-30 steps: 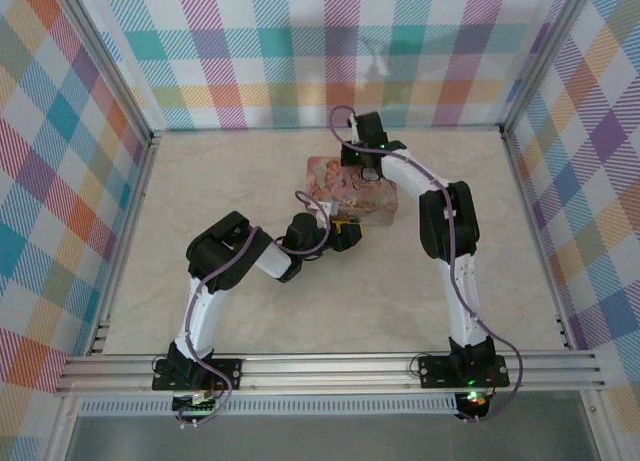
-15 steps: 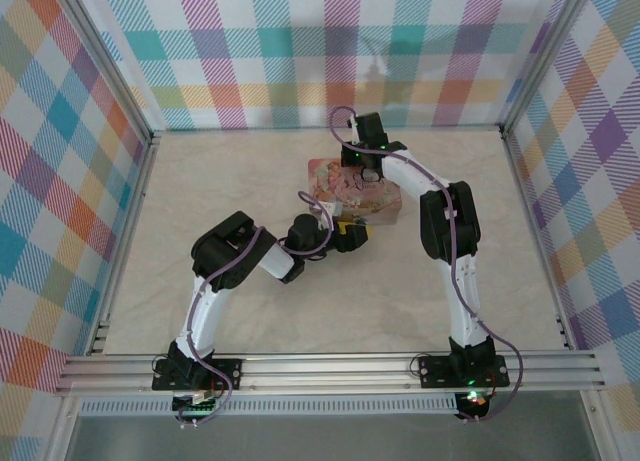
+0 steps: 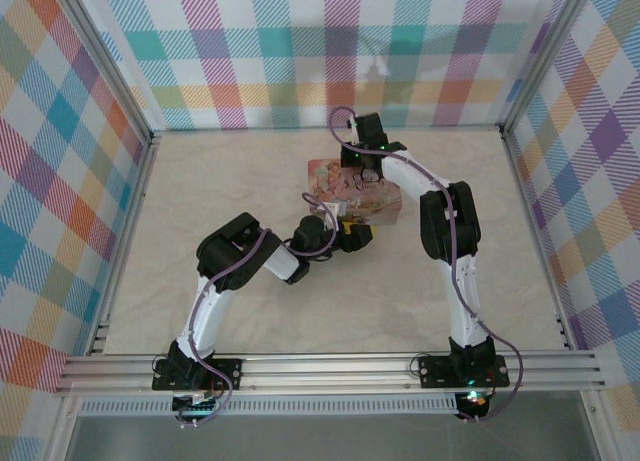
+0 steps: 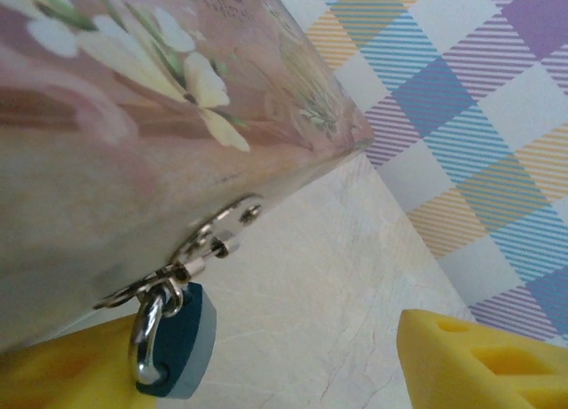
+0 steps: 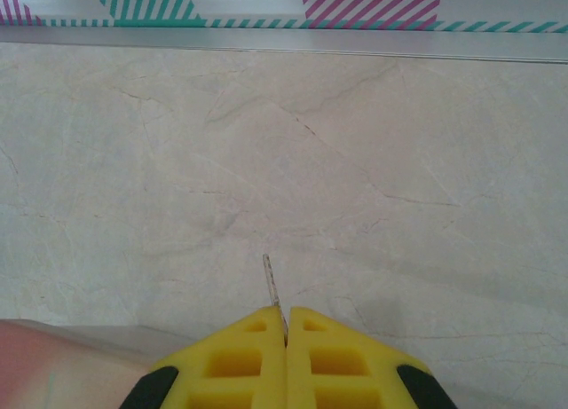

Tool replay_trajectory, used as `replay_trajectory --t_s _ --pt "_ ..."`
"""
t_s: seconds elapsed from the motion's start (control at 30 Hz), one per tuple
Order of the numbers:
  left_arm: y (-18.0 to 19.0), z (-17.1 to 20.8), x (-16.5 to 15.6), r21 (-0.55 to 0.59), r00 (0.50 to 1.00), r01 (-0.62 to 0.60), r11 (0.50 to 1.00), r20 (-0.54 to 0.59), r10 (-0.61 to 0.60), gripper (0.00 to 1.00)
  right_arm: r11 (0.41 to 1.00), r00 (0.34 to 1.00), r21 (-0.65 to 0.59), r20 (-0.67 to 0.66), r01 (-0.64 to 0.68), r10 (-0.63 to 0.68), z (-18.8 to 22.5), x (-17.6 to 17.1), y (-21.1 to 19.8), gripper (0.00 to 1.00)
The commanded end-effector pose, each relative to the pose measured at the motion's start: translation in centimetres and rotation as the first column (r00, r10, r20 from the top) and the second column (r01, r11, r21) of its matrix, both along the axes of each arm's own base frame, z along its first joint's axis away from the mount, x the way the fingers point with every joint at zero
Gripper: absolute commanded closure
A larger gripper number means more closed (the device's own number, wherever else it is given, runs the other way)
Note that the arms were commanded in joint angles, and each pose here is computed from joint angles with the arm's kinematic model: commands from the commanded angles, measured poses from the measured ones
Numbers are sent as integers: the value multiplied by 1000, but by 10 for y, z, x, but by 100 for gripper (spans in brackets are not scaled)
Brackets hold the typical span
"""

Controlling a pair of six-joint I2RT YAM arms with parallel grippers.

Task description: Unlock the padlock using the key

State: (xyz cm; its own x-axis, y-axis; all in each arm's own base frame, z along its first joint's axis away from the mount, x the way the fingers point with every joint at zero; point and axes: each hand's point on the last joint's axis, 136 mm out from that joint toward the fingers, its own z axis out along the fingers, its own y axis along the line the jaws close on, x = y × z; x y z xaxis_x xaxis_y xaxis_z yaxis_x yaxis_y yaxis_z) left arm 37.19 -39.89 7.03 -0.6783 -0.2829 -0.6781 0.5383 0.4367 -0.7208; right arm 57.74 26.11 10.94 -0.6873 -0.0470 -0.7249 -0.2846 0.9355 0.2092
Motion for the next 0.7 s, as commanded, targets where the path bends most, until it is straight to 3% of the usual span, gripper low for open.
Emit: replay_trajectory --t_s 0.0,0.17,0.33,0.4,0.53,0.67 --pt "14 -18 21 28 995 -102 994 -15 103 39 998 989 -3 -135 -64 63 -17 -39 16 100" --pt "23 -20 25 5 991 -132 991 -27 132 45 998 989 -5 -134 -64 63 -18 -39 15 100" --pt "36 -22 31 3 987 -155 988 -44 155 59 998 989 -7 -131 -65 64 -17 -39 15 100" --pt "37 -24 33 6 986 -161 987 -51 161 58 998 990 -6 -130 -64 62 -17 -39 15 100" --pt "27 -25 34 14 990 -124 992 -65 124 47 998 989 -3 -130 -65 64 -18 -39 16 100" --pt "19 -29 33 20 991 -101 995 -86 102 49 998 989 -5 -133 -64 63 -19 -39 15 100"
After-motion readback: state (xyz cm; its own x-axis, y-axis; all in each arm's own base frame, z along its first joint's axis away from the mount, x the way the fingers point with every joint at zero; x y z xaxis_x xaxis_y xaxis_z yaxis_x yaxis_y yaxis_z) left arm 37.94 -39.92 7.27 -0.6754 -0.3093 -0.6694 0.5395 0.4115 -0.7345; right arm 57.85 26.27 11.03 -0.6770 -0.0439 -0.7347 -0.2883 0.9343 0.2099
